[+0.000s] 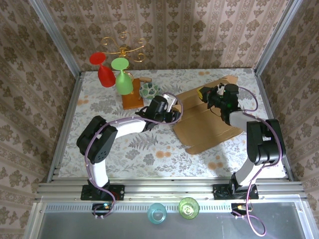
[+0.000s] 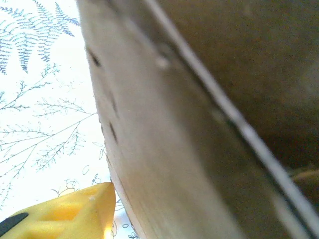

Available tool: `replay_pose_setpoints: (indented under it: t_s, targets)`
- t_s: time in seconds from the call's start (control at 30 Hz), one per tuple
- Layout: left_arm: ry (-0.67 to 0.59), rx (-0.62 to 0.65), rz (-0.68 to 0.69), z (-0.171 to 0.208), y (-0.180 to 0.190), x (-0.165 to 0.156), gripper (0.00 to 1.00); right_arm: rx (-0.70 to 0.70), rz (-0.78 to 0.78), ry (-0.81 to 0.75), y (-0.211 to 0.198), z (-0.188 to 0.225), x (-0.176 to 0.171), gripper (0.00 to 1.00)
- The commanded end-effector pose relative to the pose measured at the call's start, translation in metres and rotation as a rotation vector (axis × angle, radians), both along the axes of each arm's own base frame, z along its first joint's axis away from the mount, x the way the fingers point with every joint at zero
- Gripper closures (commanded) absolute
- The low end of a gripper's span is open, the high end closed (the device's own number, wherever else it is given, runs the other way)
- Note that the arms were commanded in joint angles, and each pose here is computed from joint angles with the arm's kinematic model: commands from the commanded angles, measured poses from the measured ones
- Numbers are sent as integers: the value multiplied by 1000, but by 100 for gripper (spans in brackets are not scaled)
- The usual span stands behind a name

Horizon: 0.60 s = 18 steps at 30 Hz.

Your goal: Fold the paper box

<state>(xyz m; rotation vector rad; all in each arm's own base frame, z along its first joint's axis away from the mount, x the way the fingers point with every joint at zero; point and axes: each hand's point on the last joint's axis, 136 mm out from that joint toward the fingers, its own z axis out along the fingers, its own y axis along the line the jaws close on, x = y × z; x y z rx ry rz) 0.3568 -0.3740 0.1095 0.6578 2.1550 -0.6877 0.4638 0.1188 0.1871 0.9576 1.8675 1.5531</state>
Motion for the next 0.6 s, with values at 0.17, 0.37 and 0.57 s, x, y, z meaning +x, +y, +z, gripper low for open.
replay_pose_setpoints:
  t_s: [0.17,0.37,0.57]
  targets:
    - [22,-75,44,1,-5,1,42,7,-20,-28,4,9,-2,100]
    - [29,-88,95,-4,-4,11,42,-19,-26,7,10,3,-3,100]
    - [20,-132,180,2,1,20,42,-8,-78,14,7,2,-3,100]
